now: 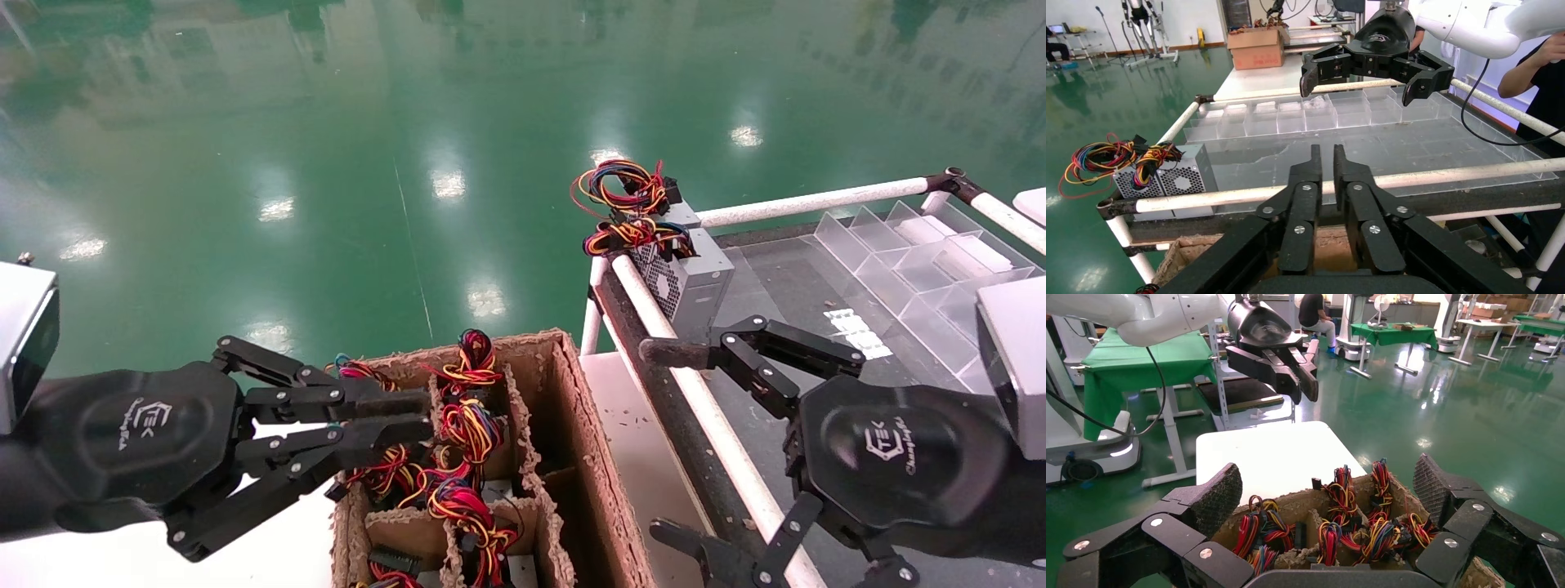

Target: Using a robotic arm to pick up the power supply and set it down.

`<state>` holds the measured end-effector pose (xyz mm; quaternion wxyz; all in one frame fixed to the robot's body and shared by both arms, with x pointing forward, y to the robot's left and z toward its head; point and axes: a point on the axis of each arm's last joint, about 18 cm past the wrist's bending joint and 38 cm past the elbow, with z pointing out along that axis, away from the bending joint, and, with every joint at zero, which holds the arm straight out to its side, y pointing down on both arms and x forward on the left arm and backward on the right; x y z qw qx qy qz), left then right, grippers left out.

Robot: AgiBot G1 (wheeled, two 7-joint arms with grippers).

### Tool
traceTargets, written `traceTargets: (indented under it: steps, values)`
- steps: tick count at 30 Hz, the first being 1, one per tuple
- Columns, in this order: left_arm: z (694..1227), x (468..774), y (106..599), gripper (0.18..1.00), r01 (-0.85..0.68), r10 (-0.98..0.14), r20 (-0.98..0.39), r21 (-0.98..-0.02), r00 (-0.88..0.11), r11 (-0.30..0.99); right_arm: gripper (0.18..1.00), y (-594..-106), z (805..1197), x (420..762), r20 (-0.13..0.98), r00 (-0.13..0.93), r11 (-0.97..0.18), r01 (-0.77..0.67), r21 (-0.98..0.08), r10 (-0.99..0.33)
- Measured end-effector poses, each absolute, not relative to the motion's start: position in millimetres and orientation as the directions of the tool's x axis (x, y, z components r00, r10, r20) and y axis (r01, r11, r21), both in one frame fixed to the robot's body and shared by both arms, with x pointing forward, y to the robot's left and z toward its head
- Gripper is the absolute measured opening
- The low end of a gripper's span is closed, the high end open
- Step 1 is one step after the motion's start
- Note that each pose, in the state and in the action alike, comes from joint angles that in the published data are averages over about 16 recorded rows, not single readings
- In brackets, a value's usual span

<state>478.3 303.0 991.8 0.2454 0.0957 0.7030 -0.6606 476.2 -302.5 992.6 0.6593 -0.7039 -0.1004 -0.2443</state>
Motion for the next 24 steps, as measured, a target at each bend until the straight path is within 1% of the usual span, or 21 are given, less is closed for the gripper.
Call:
traceTargets:
  steps: [2, 11, 17, 24]
  values:
    - [991.8, 478.3, 303.0, 0.283, 0.459, -0.19, -0.472, -0.882, -0.861, 0.109, 1.001, -302.5, 992.6, 476.2, 0.476, 0.86, -0.11, 0.463, -0.879, -0.181]
    - [991.8, 478.3, 303.0, 0.215, 0.459, -0.19, -0.472, -0.882, -0.861, 0.109, 1.001, -302.5, 992.6, 476.1, 0.476, 0.86, -0.111, 0.464, -0.879, -0.181]
    - [991.8, 478.3, 303.0, 0.212, 0.459, -0.19, -0.472, -0.882, -0.861, 0.109, 1.001, -303.1, 991.6, 477.5, 0.471, 0.862, -0.112, 0.458, -0.882, -0.187]
    - [991.8, 478.3, 303.0, 0.26, 0.459, -0.19, -0.472, -0.882, -0.861, 0.109, 1.001, -304.3, 985.8, 484.9, 0.449, 0.868, -0.126, 0.431, -0.894, -0.213]
